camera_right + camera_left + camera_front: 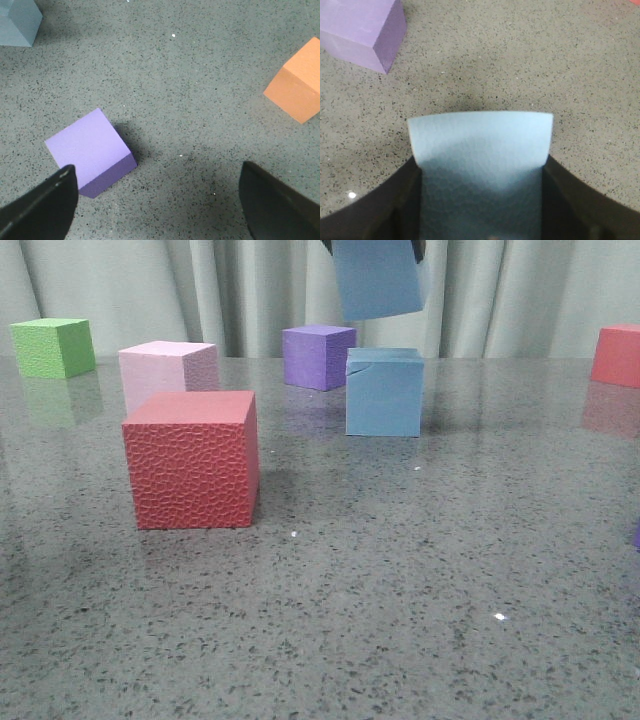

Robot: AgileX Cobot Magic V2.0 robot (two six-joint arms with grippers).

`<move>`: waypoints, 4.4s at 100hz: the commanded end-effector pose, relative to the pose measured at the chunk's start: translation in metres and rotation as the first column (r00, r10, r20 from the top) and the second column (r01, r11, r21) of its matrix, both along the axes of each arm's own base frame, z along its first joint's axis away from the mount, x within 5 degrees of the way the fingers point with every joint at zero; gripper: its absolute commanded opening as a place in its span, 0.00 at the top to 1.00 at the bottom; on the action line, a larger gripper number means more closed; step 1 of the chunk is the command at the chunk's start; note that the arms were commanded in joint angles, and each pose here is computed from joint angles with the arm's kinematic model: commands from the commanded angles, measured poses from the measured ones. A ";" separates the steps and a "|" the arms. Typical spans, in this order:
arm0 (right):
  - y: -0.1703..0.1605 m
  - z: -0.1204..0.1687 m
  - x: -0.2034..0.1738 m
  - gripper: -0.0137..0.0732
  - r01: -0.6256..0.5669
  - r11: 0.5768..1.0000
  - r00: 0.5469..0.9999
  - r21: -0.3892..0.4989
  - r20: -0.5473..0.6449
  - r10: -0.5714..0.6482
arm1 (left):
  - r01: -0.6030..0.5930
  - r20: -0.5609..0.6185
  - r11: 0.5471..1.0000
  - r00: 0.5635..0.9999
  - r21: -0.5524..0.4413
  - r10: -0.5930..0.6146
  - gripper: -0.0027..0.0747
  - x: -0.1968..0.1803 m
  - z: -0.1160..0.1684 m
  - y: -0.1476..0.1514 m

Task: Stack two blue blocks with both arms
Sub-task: 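Carry the held cube above the placed light blue cube, then lower the held cube onto the top of the placed cube, then open the left gripper and raise it away from the stack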

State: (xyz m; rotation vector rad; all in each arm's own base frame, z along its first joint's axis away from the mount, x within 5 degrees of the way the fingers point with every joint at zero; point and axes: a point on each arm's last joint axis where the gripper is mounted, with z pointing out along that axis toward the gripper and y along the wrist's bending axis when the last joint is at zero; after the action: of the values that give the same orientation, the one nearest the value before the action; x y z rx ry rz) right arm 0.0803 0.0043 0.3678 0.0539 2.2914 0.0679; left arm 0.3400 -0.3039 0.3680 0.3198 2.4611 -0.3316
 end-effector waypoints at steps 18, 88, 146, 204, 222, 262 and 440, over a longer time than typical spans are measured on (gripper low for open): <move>-0.001 0.011 0.003 0.10 0.000 1.000 0.997 -0.003 0.083 0.000 | -0.024 0.095 0.994 0.995 -0.108 0.034 0.88 -0.010 0.038 0.007; 0.000 0.012 0.003 0.10 0.000 1.000 0.996 -0.002 0.092 0.000 | -0.024 0.060 0.994 0.998 -0.102 0.031 0.88 -0.006 0.025 0.000; 0.000 0.012 0.003 0.10 0.000 1.000 0.996 -0.002 0.092 0.000 | -0.019 0.059 0.994 0.998 -0.104 0.025 0.88 -0.007 0.024 -0.001; 0.000 0.012 0.003 0.10 0.000 1.000 0.996 -0.002 0.092 0.000 | -0.023 0.065 0.996 0.997 -0.091 0.029 0.88 -0.006 0.023 -0.001; 0.000 0.012 0.003 0.10 0.000 1.000 0.996 -0.002 0.092 0.000 | -0.024 0.061 0.996 0.998 -0.087 0.030 0.88 -0.005 0.022 -0.001; 0.000 0.012 0.003 0.10 0.000 1.000 0.996 -0.002 0.092 0.000 | -0.027 0.053 0.996 0.998 -0.080 0.031 0.88 -0.006 0.022 0.000; -0.001 0.011 0.002 0.10 0.001 1.000 0.997 -0.003 0.079 0.000 | 0.006 0.027 0.999 1.000 -0.054 -0.005 0.45 -0.003 0.007 -0.010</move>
State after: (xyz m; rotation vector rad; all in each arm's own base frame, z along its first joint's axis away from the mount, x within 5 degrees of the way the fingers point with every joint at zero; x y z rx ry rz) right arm 0.0805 0.0047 0.3680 0.0539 2.2883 0.0741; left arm 0.3465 -0.3162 0.3396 0.3043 2.5354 -0.3012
